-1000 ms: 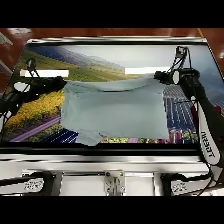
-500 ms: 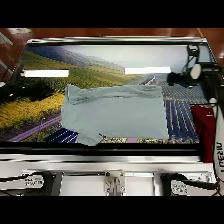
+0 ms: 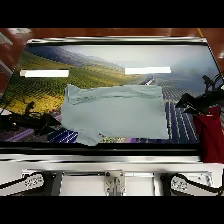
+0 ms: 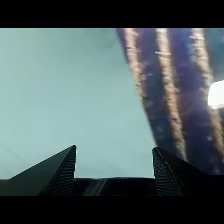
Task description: Fold the shirts.
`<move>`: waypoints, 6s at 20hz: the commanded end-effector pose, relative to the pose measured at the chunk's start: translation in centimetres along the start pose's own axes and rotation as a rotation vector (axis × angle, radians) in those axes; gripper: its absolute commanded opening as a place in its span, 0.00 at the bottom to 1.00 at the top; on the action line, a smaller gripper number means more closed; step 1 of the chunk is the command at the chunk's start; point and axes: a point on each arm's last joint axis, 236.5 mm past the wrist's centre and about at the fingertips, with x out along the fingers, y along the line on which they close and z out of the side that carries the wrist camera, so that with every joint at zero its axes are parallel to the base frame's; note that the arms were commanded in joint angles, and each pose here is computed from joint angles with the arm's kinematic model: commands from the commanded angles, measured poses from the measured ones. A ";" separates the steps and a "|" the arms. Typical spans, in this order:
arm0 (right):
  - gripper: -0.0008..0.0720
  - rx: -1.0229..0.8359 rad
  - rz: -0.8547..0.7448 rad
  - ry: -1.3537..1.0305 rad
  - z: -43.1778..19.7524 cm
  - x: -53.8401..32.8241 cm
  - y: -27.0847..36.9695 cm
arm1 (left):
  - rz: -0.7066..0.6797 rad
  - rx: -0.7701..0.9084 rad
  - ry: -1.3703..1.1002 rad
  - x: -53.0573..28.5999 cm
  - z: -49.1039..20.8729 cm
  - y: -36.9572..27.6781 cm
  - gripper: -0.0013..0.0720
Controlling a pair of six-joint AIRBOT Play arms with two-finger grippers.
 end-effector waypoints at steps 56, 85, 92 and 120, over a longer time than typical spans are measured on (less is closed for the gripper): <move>0.09 -0.512 -0.227 -1.305 -15.3 -46.5 14.6 | 0.105 1.014 -1.483 -48.0 -22.2 -36.1 0.06; 0.09 -0.083 0.028 -0.370 11.9 9.8 6.9 | 0.082 0.373 -0.465 -1.0 17.5 -12.9 0.07; 0.83 -0.179 -0.151 -0.151 5.4 2.5 0.7 | 0.157 0.225 -0.080 -6.2 10.8 -5.3 0.89; 0.95 0.268 0.107 0.282 -14.8 6.5 -3.7 | 0.012 -0.004 0.144 4.4 -1.5 2.1 0.07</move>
